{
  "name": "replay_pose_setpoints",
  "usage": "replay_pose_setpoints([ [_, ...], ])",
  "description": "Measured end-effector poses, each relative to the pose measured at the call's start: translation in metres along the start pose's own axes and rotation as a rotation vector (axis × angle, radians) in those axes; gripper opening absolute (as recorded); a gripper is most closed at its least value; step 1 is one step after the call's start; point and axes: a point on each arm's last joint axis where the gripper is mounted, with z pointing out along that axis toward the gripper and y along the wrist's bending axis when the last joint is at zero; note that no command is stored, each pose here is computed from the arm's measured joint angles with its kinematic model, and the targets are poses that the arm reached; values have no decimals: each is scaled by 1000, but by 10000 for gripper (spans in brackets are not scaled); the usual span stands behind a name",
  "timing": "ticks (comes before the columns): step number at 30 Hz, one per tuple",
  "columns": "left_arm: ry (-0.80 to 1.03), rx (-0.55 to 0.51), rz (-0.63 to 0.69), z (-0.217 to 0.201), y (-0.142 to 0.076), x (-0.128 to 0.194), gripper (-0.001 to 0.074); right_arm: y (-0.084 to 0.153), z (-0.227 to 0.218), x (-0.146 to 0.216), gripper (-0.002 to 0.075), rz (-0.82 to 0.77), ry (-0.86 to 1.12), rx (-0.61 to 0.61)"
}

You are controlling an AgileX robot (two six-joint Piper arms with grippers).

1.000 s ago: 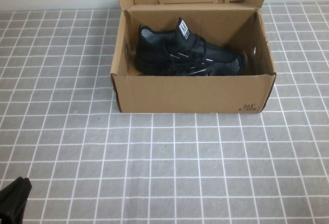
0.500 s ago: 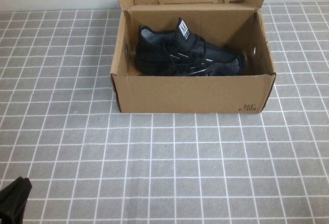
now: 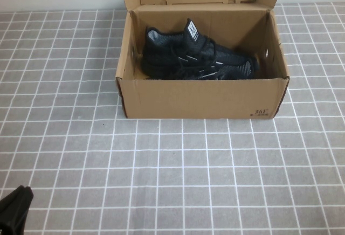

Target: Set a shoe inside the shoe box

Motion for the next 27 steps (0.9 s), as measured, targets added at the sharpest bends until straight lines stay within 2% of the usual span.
replay_pose_setpoints([
  [3,0,1,10,0,0,0,-1,0,0,0,-16,0,0,0],
  [8,-91,-26,200,-7,1,-6,-1,0,0,0,-16,0,0,0],
  [17,-238,-208,106,-27,11,-11,-1,0,0,0,-17,0,0,0],
  [27,53,-176,78,-25,9,16,-1,0,0,0,-16,0,2,0],
])
